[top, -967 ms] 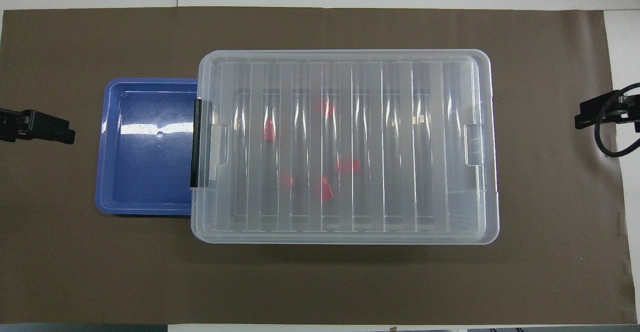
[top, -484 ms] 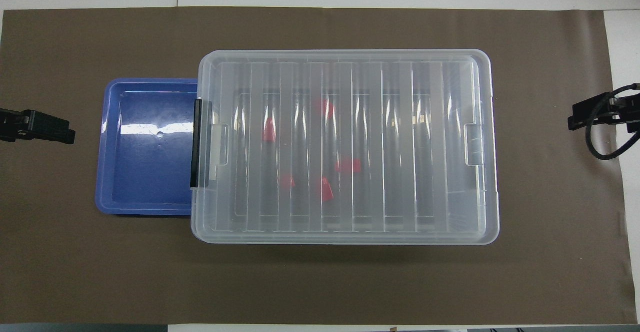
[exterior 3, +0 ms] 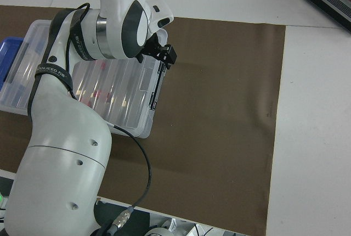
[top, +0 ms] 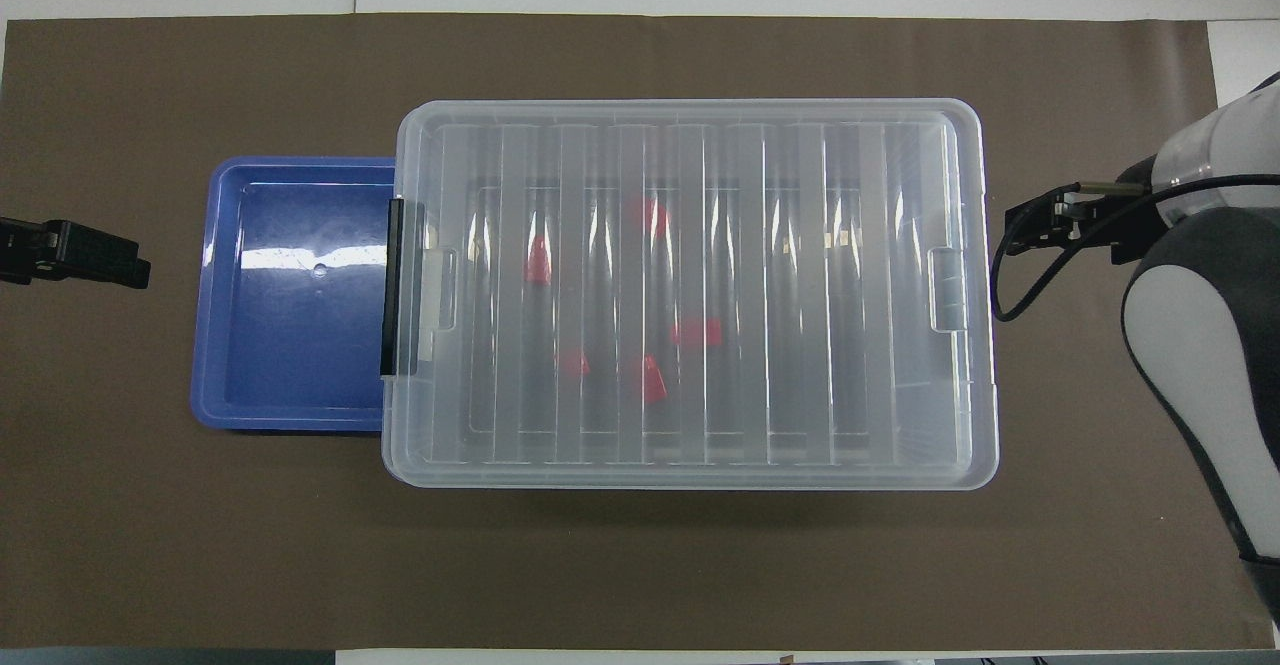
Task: Place red block in blue tray from box
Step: 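Grip the clear lid with the right gripper and slide it open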
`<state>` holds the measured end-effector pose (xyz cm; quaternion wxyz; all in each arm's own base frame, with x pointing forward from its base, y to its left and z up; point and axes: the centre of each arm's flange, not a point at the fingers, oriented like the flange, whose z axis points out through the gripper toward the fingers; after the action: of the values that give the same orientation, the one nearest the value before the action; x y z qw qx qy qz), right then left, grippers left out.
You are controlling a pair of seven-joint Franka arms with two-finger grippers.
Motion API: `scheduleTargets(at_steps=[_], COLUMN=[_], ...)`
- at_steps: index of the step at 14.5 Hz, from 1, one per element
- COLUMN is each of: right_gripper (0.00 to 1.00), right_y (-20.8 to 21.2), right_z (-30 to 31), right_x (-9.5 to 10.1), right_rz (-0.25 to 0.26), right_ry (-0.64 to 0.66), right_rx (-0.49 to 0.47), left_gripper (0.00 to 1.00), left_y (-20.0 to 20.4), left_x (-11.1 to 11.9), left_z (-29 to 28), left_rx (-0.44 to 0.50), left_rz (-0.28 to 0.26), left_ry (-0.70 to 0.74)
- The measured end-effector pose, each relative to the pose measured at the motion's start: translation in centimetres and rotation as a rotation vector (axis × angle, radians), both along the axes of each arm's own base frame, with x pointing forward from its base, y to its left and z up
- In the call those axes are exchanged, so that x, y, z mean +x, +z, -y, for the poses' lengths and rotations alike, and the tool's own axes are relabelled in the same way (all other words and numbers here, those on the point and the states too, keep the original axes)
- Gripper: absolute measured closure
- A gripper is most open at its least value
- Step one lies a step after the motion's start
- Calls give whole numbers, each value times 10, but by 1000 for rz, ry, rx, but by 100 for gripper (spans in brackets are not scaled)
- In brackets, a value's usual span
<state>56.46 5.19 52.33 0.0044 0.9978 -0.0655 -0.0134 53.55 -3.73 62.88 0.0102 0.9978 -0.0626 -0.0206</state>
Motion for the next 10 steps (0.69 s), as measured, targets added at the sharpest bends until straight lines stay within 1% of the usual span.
scheduleTargets(at_steps=[6, 8, 10], right_gripper=[0, 0, 0], right_y=[-31, -40, -50], right_z=[9, 10, 10], right_x=[-7, -6, -7], right_rz=[-50, -34, -30], right_ry=[1, 1, 3], right_rx=[-4, -2, -2], left_gripper=[0, 0, 0], left_y=[0, 0, 0], left_x=[0, 0, 0], left_z=[0, 0, 0], left_rx=[0, 0, 0], left_rz=[0, 0, 0], left_ry=[0, 0, 0])
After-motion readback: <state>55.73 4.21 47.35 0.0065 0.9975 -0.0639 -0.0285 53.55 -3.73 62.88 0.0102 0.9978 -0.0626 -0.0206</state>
